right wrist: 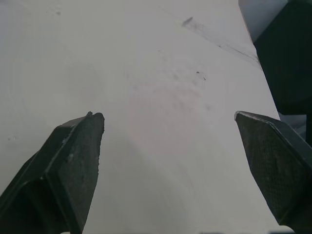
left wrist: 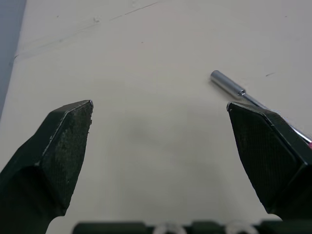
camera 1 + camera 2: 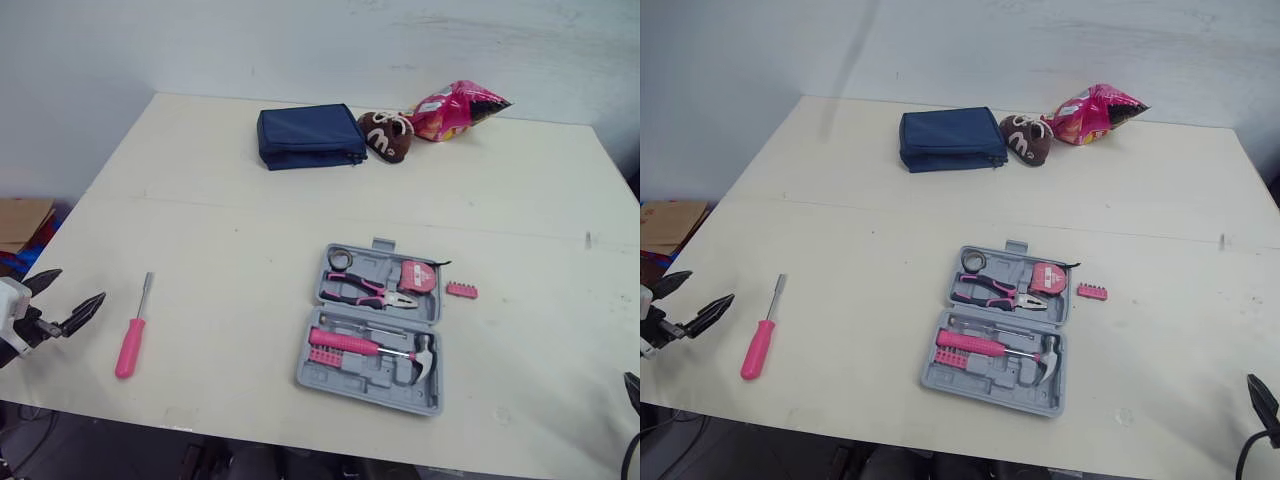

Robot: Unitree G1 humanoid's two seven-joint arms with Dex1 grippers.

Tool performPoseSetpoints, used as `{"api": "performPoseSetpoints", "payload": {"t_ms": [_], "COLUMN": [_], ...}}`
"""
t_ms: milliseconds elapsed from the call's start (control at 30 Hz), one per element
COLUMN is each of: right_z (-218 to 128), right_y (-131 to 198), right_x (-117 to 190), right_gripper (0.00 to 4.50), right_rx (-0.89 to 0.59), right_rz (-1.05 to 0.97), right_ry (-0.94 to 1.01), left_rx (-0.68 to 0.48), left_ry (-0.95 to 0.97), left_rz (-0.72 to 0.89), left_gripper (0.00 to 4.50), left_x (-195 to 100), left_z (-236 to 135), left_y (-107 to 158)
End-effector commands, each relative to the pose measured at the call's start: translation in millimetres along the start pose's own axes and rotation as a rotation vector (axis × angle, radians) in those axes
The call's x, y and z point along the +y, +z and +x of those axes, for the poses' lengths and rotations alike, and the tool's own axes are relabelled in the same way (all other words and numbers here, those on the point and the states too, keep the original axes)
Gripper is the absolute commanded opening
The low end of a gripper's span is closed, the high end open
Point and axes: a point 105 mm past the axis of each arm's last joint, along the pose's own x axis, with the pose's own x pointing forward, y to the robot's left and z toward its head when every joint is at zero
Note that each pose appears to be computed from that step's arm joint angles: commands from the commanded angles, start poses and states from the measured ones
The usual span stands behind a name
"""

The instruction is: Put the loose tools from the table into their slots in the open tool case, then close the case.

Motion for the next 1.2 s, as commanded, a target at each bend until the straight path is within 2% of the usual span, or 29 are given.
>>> {"api": "performPoseSetpoints", "payload": {"t_ms": [33, 200, 333, 433, 600, 667, 800, 967, 1067, 1200], "right_z": [2, 3, 4, 12, 30, 43, 64, 82, 101, 110], "right_y": [6, 9, 13, 30, 62, 82, 96, 109, 121, 133], "right_x": [2, 9, 22, 42, 66, 80, 97, 114, 131, 152], "right_gripper": [4.50, 4.50, 4.50, 4.50, 4.50, 4.50, 4.50, 4.50, 4.50, 4.50], "right_rx": [0.011, 0.006, -0.011, -0.067, -0.149, -0.179, -0.110, -0.084, -0.064, -0.055], "right_rz": [-0.018, -0.021, -0.009, 0.016, 0.074, 0.122, 0.242, 0.286, 0.317, 0.338], "right_ry": [0.009, 0.032, 0.087, 0.154, 0.201, 0.212, 0.216, 0.225, 0.225, 0.248], "left_rx": [-0.029, -0.020, -0.018, -0.069, -0.174, -0.241, -0.319, -0.348, -0.388, -0.401], "left_ry": [0.003, 0.005, -0.065, -0.097, -0.202, -0.286, -0.484, -0.624, -0.770, -0.805], "left_rz": [0.025, 0.021, 0.019, 0.035, 0.070, 0.100, 0.108, 0.101, 0.109, 0.092], "left_gripper": [4.46, 4.46, 4.46, 4.46, 4.46, 4.46, 4.46, 4.46, 4.46, 4.46], "left_x": [3, 4, -9, -15, -39, -59, -111, -148, -183, -195], "left_z": [-1, -5, -7, -1, 15, 27, 42, 45, 46, 48], "left_y": [10, 7, 5, 17, 54, 79, 118, 137, 154, 161]}}
